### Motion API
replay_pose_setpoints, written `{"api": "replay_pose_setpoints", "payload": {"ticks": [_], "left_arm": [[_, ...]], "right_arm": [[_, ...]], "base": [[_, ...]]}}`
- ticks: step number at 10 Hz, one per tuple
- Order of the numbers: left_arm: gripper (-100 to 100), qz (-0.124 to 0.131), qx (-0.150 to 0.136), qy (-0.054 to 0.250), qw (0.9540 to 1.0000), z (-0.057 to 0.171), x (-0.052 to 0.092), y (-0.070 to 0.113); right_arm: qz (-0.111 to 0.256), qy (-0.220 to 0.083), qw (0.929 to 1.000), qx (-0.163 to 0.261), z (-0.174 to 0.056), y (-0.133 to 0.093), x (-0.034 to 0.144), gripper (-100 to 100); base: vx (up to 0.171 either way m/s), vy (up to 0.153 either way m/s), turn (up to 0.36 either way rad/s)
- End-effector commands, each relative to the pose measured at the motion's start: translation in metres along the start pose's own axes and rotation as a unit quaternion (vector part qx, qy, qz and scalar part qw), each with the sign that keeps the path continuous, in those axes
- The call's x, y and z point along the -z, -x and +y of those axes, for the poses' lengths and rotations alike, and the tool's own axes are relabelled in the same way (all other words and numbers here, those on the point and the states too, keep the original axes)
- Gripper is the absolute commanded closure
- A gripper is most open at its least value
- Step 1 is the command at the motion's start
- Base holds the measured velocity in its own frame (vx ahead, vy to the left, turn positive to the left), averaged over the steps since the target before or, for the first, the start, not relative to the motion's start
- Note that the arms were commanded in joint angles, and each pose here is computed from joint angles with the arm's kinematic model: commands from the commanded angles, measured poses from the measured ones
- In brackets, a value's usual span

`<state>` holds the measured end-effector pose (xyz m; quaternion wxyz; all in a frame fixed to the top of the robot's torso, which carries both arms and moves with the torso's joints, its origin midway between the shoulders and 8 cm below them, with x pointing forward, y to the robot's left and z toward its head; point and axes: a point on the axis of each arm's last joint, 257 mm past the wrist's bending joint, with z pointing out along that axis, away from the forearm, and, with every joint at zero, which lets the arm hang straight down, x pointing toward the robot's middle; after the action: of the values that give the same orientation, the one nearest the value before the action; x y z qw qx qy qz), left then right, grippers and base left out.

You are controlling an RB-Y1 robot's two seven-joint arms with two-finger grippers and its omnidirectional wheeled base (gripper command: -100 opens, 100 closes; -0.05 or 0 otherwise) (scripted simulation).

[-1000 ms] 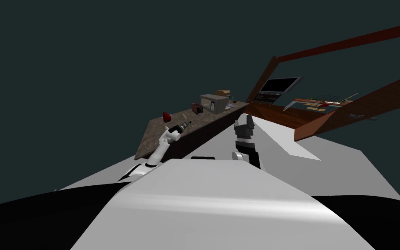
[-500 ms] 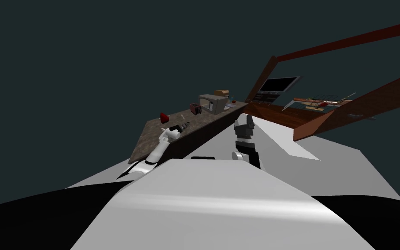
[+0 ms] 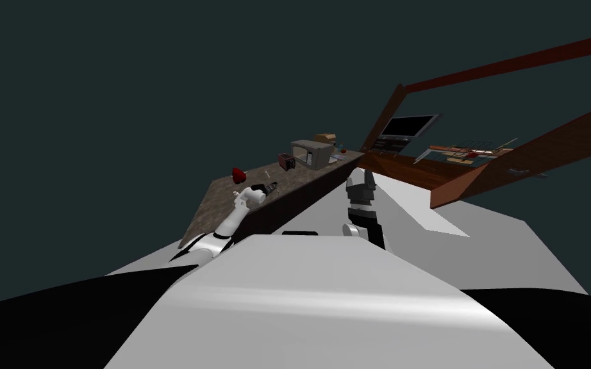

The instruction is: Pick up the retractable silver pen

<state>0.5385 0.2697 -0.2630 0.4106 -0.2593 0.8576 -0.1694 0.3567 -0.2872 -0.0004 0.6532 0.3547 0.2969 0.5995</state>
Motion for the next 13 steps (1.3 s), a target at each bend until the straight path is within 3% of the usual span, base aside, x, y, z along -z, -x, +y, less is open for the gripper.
{"api": "replay_pose_setpoints", "payload": {"ticks": [1,5,8,9,13], "left_arm": [[-100,0.013,-0.004,0.024,0.9996,0.014,-0.002,-0.006],[-100,0.039,-0.015,0.084,0.9956,0.047,-0.004,-0.009],[-100,0.060,-0.023,0.134,0.9889,0.075,-0.002,-0.011],[-100,0.063,-0.023,0.137,0.9883,0.077,-0.001,-0.012],[-100,0.089,-0.030,0.202,0.9749,0.114,0.008,-0.011]], "right_arm": [[0.000,0.000,1.0000,0.000,0.000,0.000,0.000,0],[0.000,0.000,1.0000,0.000,0.000,0.000,0.000,0],[0.000,0.000,1.0000,0.000,0.000,0.000,0.000,0],[0.000,0.000,1.0000,0.000,0.000,0.000,0.000,0],[0.000,0.000,1.0000,0.000,0.000,0.000,0.000,0]], "base": [[0.070,-0.055,-0.008],[0.066,-0.061,-0.016],[0.063,-0.050,-0.016],[0.048,-0.039,-0.008],[0.073,-0.071,-0.013]]}}
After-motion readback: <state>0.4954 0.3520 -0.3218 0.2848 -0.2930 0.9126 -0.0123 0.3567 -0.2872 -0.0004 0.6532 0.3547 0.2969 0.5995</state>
